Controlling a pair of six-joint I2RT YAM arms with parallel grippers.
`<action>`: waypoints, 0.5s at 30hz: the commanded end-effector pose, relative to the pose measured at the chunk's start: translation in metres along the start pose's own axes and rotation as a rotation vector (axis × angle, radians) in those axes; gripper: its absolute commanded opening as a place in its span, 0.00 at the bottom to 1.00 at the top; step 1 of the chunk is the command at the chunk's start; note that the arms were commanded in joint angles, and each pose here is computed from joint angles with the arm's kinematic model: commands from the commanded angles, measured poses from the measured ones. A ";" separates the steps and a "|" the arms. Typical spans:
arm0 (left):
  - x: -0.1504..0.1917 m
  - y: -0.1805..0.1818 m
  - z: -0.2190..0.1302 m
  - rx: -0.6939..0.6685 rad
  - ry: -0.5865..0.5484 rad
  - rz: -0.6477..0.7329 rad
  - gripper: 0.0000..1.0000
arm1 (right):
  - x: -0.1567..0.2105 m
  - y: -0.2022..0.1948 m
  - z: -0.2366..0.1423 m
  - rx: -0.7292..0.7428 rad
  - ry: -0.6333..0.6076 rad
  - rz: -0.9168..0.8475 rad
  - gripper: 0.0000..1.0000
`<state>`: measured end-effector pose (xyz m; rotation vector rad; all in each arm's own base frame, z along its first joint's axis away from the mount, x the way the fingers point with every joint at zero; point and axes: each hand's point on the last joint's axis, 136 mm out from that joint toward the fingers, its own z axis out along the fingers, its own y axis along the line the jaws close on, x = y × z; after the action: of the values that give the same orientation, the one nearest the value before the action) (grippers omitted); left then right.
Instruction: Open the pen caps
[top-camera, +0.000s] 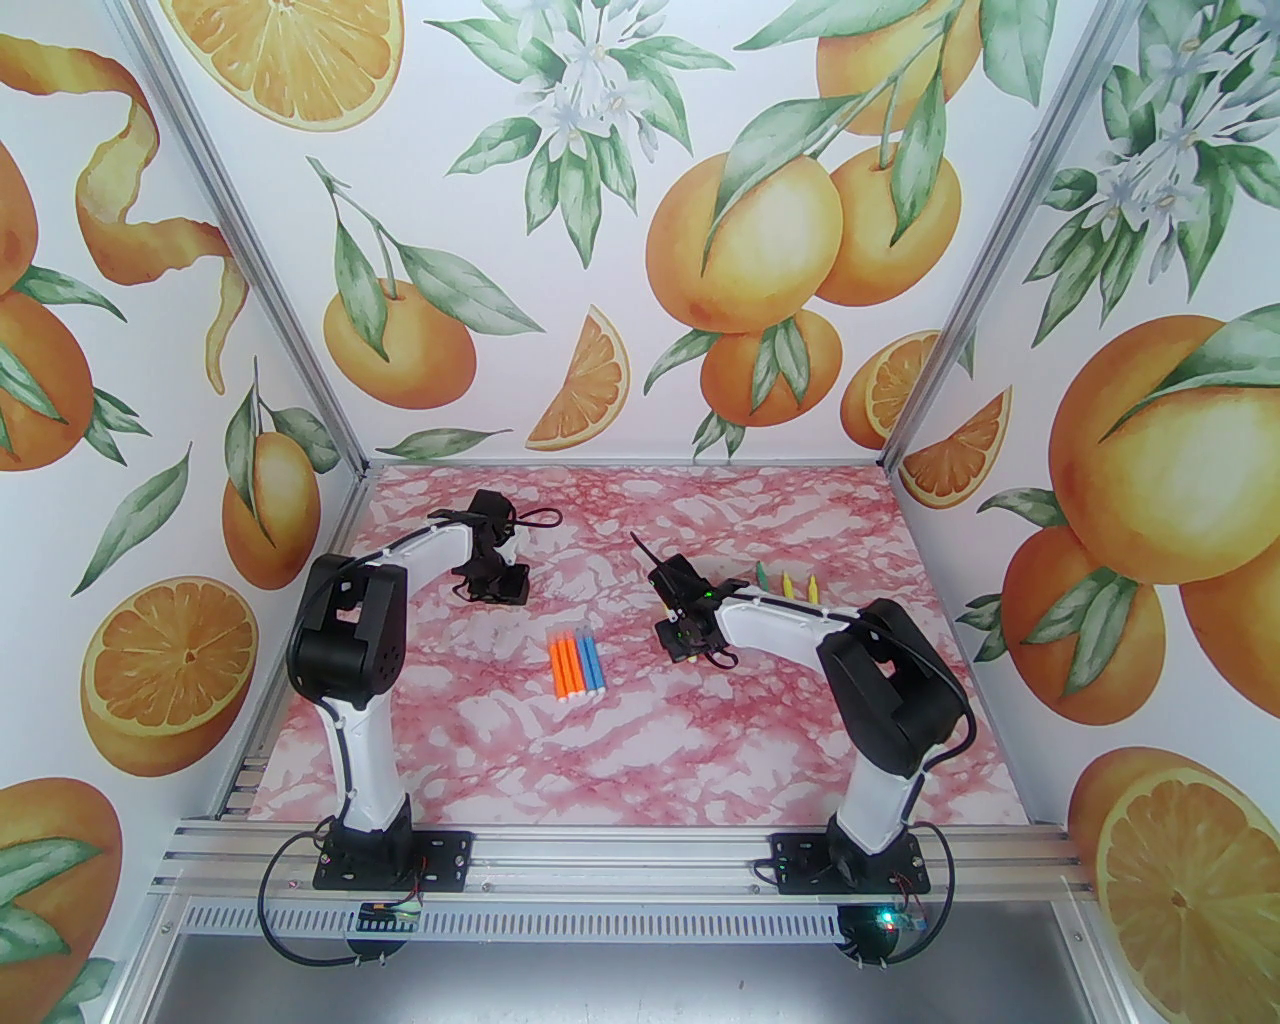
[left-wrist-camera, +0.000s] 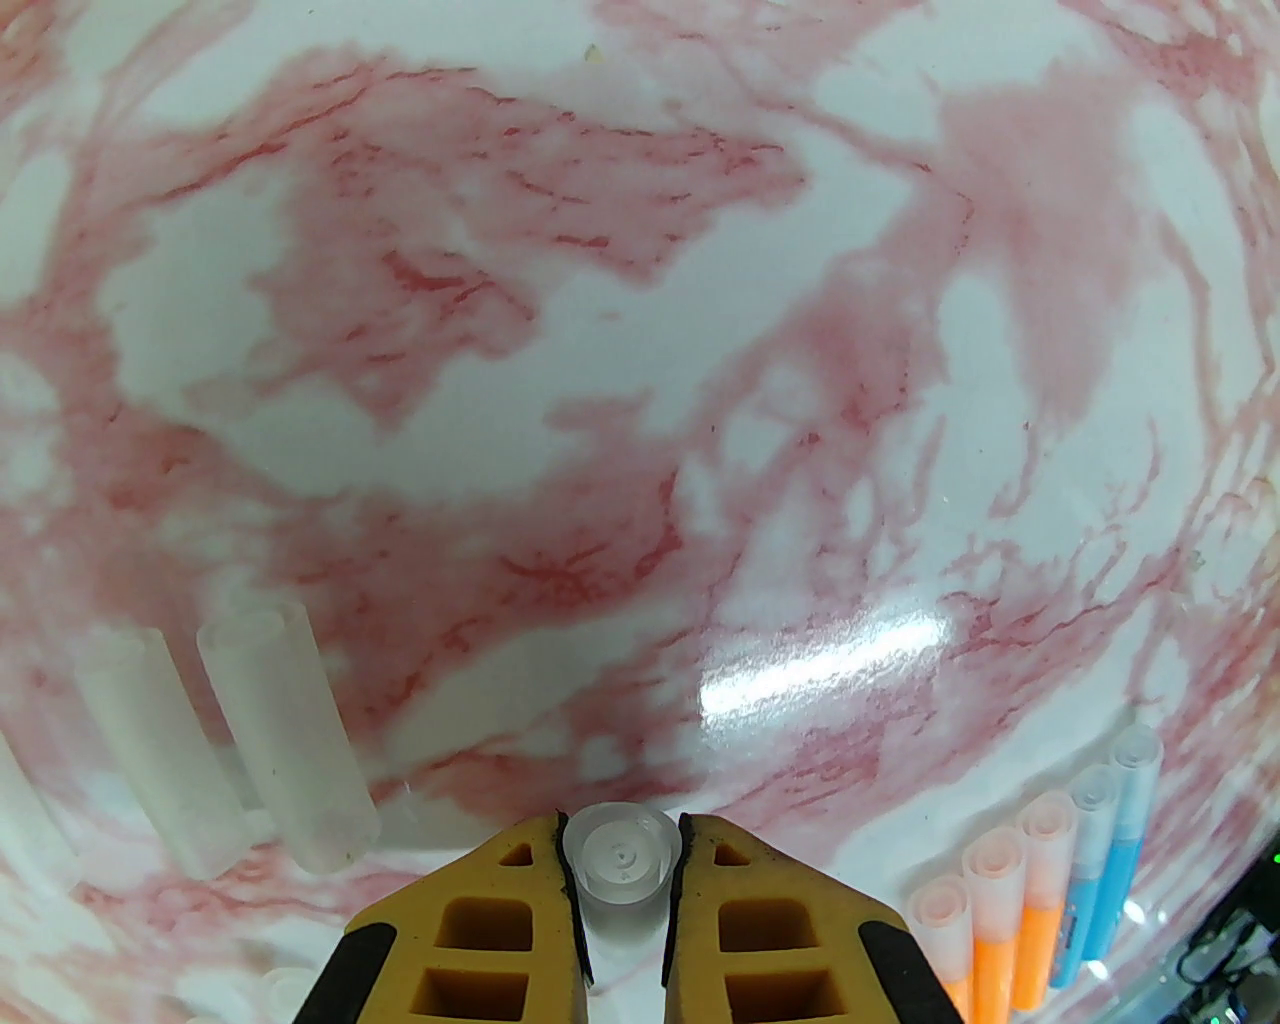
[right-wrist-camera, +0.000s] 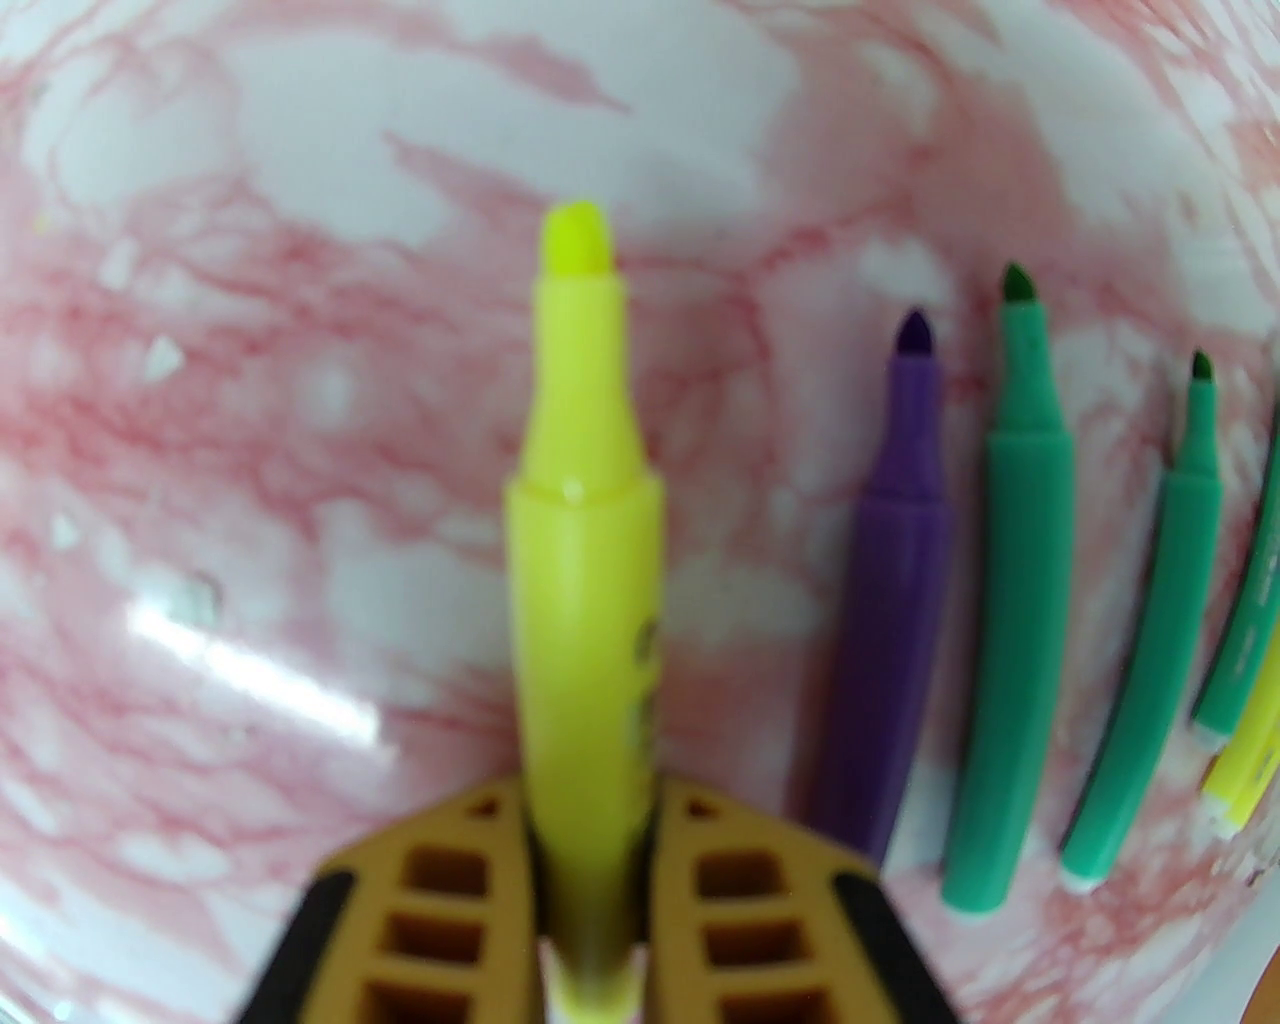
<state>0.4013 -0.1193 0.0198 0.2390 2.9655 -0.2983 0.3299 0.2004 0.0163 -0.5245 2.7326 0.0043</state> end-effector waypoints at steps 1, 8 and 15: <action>0.000 0.003 0.011 -0.012 0.031 0.011 0.07 | -0.002 0.002 0.007 -0.003 -0.001 0.002 0.17; 0.002 0.004 0.021 -0.008 0.059 0.009 0.21 | -0.001 0.004 0.001 -0.017 -0.004 -0.008 0.30; -0.002 -0.002 0.007 0.015 0.020 0.014 0.29 | -0.009 0.008 -0.018 -0.043 -0.047 -0.013 0.38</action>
<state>0.4053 -0.1217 0.0154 0.2412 2.9871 -0.3087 0.3288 0.2023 0.0181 -0.5329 2.7317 0.0225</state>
